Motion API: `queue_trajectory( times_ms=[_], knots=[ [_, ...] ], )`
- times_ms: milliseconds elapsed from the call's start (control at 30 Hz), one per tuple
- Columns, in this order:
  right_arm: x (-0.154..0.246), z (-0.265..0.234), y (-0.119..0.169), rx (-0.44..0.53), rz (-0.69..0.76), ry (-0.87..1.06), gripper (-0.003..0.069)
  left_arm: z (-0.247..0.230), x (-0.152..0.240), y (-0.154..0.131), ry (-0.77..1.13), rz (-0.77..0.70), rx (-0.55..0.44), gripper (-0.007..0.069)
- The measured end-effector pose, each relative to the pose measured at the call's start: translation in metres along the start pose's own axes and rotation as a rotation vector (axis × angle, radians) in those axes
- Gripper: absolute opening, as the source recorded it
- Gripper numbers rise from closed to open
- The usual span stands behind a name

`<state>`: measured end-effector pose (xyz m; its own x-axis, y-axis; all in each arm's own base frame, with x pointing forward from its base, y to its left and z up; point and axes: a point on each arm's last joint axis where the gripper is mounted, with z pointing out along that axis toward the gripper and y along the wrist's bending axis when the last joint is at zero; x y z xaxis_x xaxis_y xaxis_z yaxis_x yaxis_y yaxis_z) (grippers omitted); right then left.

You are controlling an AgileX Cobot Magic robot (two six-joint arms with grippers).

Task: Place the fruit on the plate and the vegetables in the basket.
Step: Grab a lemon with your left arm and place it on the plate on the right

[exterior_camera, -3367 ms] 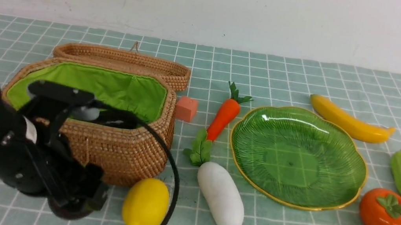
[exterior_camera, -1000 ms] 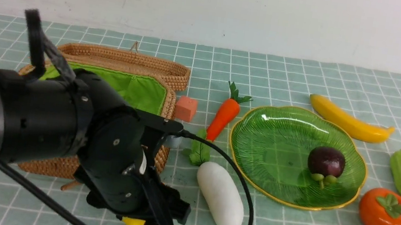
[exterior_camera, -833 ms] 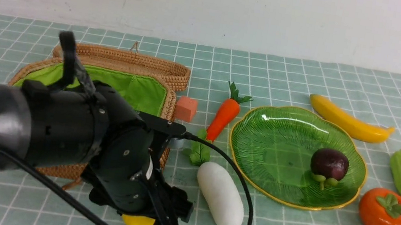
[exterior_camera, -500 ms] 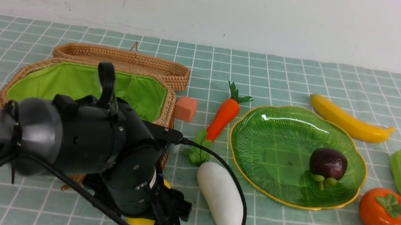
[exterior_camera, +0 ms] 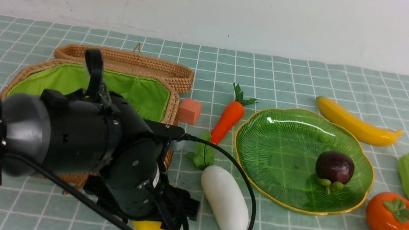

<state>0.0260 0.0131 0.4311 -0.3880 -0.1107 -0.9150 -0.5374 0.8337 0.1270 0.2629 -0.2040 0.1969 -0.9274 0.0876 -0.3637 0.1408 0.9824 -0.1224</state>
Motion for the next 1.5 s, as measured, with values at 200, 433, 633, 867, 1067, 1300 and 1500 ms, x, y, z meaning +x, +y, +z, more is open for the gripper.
queue_trajectory(
  times_ms=[200,433,633,867,1067,1300,1500],
  knots=[
    [0.000,0.000,0.000,0.000,-0.019,-0.001,0.0171,-0.001,-0.004,-0.003,-0.049,0.008,0.032,0.0591],
    [0.000,0.000,0.000,-0.001,-0.024,-0.001,0.0171,-0.001,-0.010,-0.003,-0.113,-0.004,0.036,0.0591],
    [0.001,0.000,0.000,0.001,-0.064,0.009,0.0171,-0.001,-0.012,-0.002,-0.133,-0.011,0.025,0.0591],
    [0.001,0.000,0.000,-0.001,-0.074,0.011,0.0171,-0.001,-0.012,-0.002,-0.136,0.048,0.022,0.0591],
    [0.001,0.000,0.000,-0.002,-0.077,0.012,0.0171,0.003,-0.013,-0.004,-0.146,0.067,0.032,0.0591],
    [0.002,0.000,0.000,-0.004,-0.076,0.018,0.0171,0.011,-0.015,-0.006,-0.148,0.119,0.028,0.0592],
    [0.002,0.000,0.001,-0.007,-0.093,0.021,0.0171,0.013,-0.015,-0.006,-0.149,0.135,0.027,0.0582]
  ],
)
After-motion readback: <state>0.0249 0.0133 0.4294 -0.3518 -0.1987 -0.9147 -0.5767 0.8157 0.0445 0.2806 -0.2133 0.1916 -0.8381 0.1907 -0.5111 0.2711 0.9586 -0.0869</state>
